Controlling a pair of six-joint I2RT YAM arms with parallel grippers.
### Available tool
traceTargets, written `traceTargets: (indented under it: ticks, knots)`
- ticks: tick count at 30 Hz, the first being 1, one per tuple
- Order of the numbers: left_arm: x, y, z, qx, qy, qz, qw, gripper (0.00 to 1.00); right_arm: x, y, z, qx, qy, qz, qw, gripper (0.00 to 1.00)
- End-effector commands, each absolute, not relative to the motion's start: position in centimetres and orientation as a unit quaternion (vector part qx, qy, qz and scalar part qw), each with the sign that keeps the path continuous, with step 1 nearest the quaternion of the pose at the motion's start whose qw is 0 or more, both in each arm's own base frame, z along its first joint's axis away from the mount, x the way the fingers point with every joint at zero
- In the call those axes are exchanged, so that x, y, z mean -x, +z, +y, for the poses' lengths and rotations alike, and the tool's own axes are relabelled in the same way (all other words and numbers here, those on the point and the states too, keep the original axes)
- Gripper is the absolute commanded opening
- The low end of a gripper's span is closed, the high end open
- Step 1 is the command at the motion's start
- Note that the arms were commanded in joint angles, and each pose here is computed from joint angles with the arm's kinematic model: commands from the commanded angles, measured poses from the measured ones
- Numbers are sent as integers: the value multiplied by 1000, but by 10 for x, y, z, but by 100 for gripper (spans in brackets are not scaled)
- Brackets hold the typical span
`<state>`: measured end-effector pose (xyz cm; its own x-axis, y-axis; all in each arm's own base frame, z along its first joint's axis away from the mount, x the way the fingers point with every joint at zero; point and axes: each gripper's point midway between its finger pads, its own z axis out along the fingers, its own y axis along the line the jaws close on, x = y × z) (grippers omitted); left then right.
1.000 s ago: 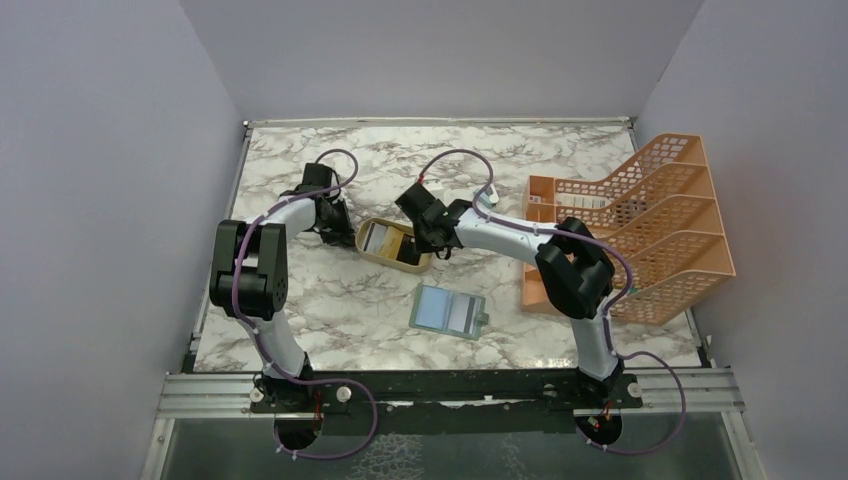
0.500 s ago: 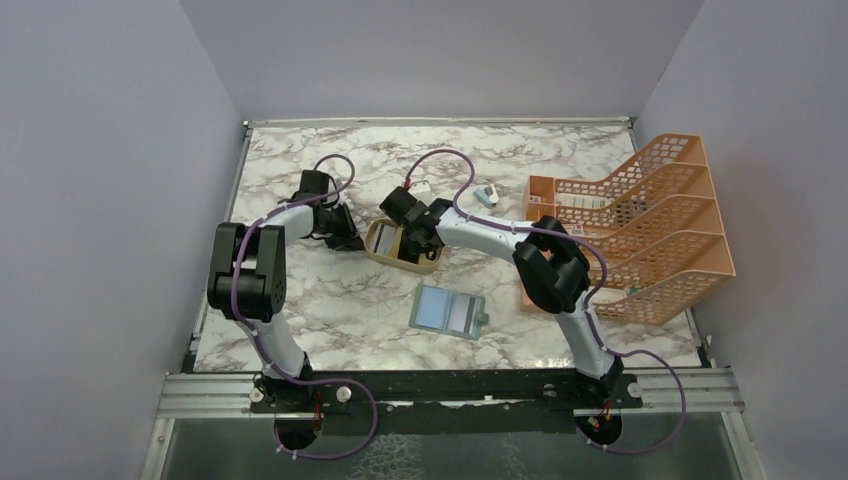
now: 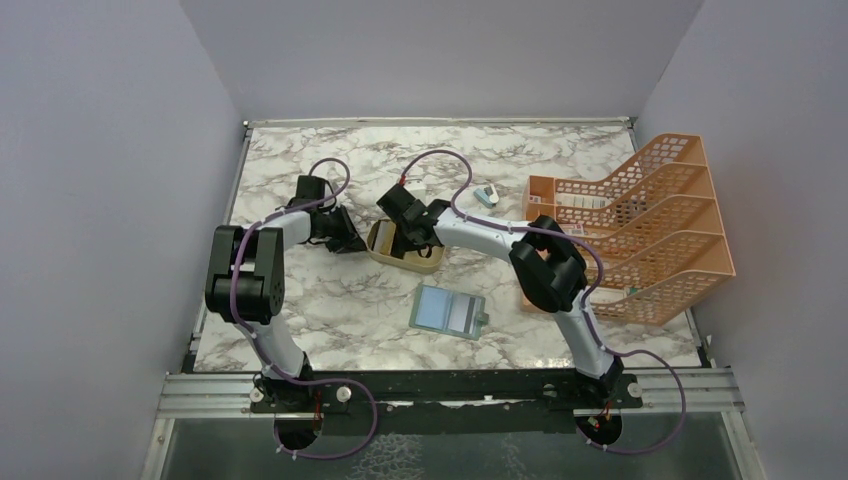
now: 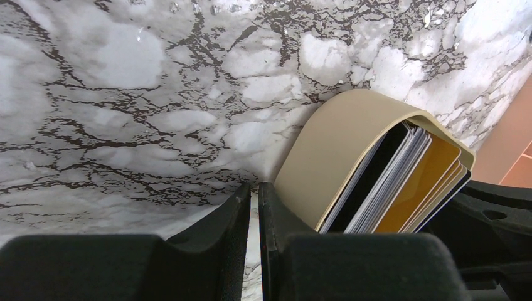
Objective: Put the credit cards into the card holder
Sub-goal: Adjust the credit card in the storage box.
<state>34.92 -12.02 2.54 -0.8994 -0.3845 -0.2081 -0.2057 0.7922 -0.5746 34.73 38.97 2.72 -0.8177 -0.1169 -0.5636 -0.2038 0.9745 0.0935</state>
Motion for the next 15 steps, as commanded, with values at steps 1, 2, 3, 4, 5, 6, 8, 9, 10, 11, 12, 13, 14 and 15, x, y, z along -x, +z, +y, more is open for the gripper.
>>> traceTargets:
  ticks: [1,2,3,4,5,6,8,9,10,11,12,13,14,15]
  knots:
    - [-340,46,-150,141,-359,911,144,16,-332,-13,403,92,93,960,246,5]
    - [-340,46,-151,141,-361,911,143,16,-332,-13,406,93,99,959,247,5]
    - [-340,47,-151,141,-363,910,144,16,-332,-13,408,93,105,959,248,5]
    - [-340,48,-152,141,-365,909,145,16,-333,-11,412,94,115,956,253,5]
    - [-340,50,-152,141,-368,908,146,16,-333,-11,413,95,119,955,255,5]
    - [-340,51,-153,140,-369,907,148,16,-333,-11,415,96,124,954,255,5]
    - [-342,54,-153,139,-370,906,153,17,-335,-10,418,96,130,953,257,5]
    - [-343,56,-153,137,-372,905,155,17,-334,-11,419,97,133,952,257,5]
    - [-343,57,-154,137,-375,904,155,17,-335,-11,421,98,138,951,258,5]
    - [-344,59,-155,135,-379,902,156,17,-335,-12,423,99,140,951,259,5]
    - [-344,61,-157,133,-382,901,156,17,-336,-13,424,101,141,951,258,5]
    - [-345,63,-157,133,-384,900,159,18,-336,-14,424,101,140,951,256,5]
    - [-345,64,-157,133,-383,900,160,18,-336,-16,421,100,133,953,255,5]
    - [-345,63,-156,134,-381,901,160,18,-335,-17,419,94,125,955,252,5]
